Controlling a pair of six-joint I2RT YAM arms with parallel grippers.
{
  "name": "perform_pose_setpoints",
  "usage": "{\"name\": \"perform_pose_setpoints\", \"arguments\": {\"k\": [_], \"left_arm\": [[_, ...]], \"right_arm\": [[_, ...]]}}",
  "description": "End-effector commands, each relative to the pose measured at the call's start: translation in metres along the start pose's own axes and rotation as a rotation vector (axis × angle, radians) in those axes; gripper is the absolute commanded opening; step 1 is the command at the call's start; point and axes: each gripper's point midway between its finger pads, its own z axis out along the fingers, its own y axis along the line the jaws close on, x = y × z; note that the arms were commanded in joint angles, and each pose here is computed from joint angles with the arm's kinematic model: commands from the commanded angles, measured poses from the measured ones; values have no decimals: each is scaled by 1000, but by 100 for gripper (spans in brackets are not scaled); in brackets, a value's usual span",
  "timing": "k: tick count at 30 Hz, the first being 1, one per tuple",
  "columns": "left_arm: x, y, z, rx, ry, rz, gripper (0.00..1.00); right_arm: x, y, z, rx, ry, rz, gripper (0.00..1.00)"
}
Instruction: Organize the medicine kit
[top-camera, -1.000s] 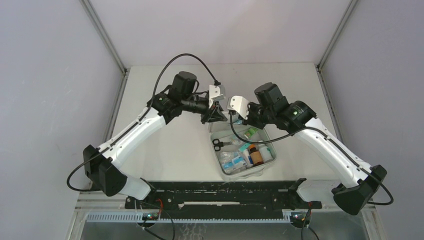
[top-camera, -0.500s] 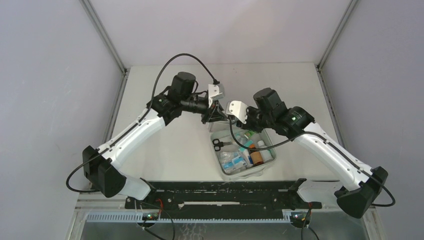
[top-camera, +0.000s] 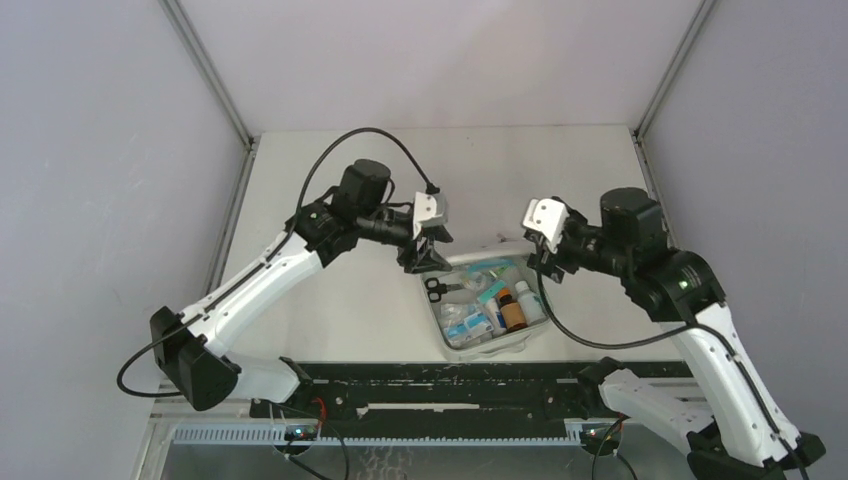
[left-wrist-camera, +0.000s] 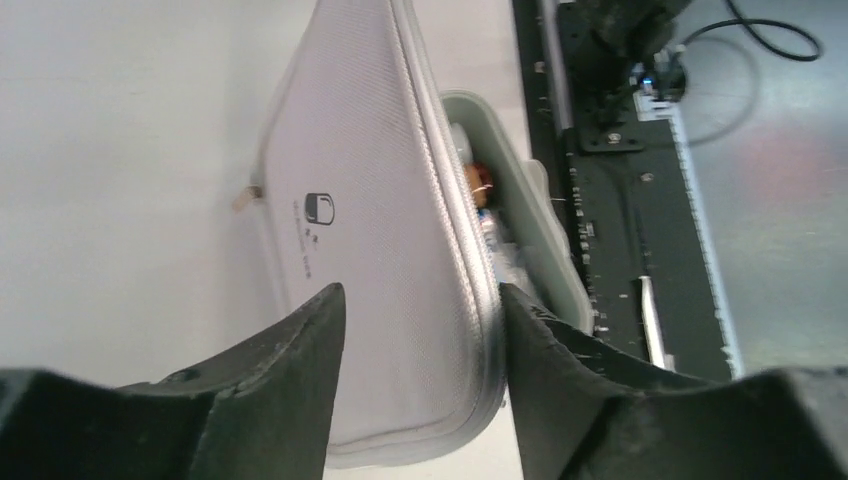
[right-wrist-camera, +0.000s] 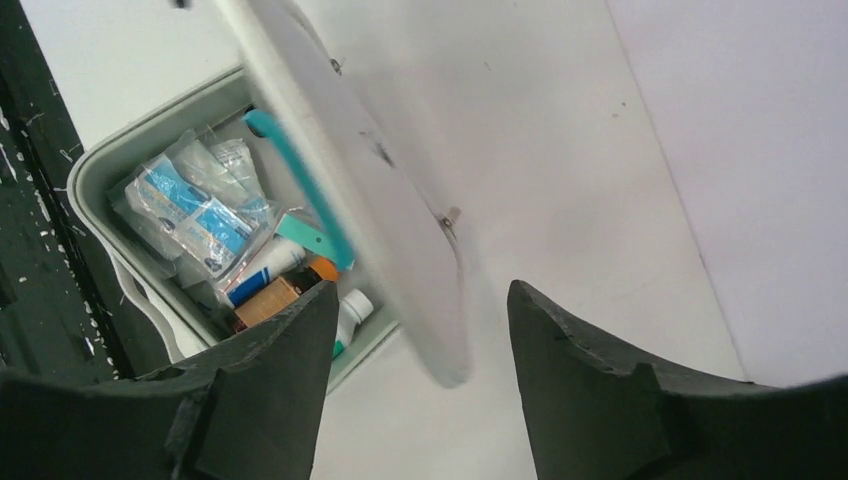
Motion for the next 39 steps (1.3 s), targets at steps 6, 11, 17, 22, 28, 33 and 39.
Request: {"name": "perform_pose_setpoints", "arguments": {"k": [6, 11, 17, 22, 28, 33, 39], "left_arm": [[33, -58, -7, 103, 131, 119, 97], [44, -49, -17, 5, 165, 160, 100], [52, 5, -7, -221, 145, 92, 100], [62, 52, 0, -256, 131, -98, 100], [67, 82, 28, -195, 115, -265, 100], [77, 100, 55, -168, 101, -390, 100], [106, 109, 78, -150, 132, -538, 99]], "right_arm": [[13, 16, -45, 78, -26, 75, 71], [64, 26, -35, 109, 100, 118, 82], [127, 53, -12, 44, 268, 157, 87], [163, 72, -7, 2, 369, 167, 90], [197, 80, 0, 0, 473, 164, 93], [204, 77, 14, -24, 491, 160, 94], [205, 60, 50, -45, 479, 167, 91]]}}
